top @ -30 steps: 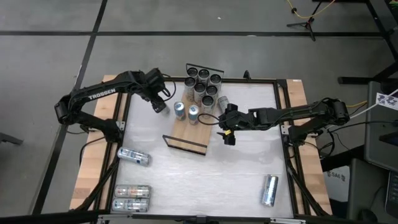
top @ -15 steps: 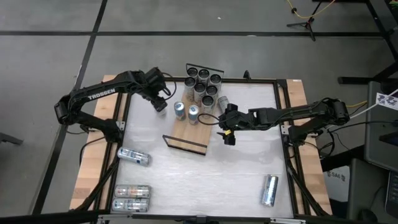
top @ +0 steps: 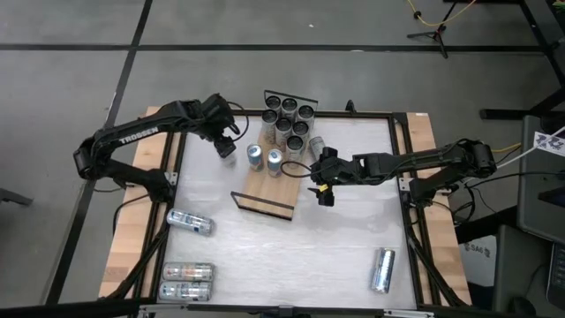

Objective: Place canned beverage on shelf
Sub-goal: Put the bottom left pink soda can on the shelf aligned with the other pink soda can

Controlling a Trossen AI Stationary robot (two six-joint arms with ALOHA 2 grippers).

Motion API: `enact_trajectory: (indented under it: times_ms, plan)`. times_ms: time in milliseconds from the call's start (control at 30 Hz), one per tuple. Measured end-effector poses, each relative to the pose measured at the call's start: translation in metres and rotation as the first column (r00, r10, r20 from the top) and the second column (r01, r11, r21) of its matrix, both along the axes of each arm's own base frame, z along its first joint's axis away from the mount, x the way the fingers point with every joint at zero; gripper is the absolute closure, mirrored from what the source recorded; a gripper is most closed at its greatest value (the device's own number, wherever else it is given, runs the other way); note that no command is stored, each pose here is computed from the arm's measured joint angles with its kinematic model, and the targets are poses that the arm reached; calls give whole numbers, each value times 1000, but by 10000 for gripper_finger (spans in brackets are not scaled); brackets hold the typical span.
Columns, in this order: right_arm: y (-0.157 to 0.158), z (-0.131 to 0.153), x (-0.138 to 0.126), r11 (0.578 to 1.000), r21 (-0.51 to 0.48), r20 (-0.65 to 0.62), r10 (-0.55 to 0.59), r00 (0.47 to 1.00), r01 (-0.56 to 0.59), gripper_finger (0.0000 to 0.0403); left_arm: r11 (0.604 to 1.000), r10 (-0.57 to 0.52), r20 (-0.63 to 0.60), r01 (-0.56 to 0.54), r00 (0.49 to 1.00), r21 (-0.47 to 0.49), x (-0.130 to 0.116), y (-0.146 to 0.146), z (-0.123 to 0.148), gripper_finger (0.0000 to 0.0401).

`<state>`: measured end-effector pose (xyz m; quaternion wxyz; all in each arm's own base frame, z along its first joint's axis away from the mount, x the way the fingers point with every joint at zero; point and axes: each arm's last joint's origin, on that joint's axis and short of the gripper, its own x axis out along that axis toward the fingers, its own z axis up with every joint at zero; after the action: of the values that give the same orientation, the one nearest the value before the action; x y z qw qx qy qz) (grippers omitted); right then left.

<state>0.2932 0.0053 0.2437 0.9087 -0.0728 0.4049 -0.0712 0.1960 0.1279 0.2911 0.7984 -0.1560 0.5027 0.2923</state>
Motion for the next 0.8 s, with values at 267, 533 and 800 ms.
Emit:
enact_trajectory:
  times_ms: [267,533,800]
  plan:
    - [0,0,0,1000,0,0,0,1000,0,52,991,-99,11,97,995,96,-19,-12,20,114]
    - [0,0,0,1000,0,0,0,1000,0,52,972,28,-44,-17,999,236,-46,-22,35,115]
    - [0,0,0,1000,0,0,0,1000,0,52,972,48,-85,-27,995,235,-57,-28,37,115]
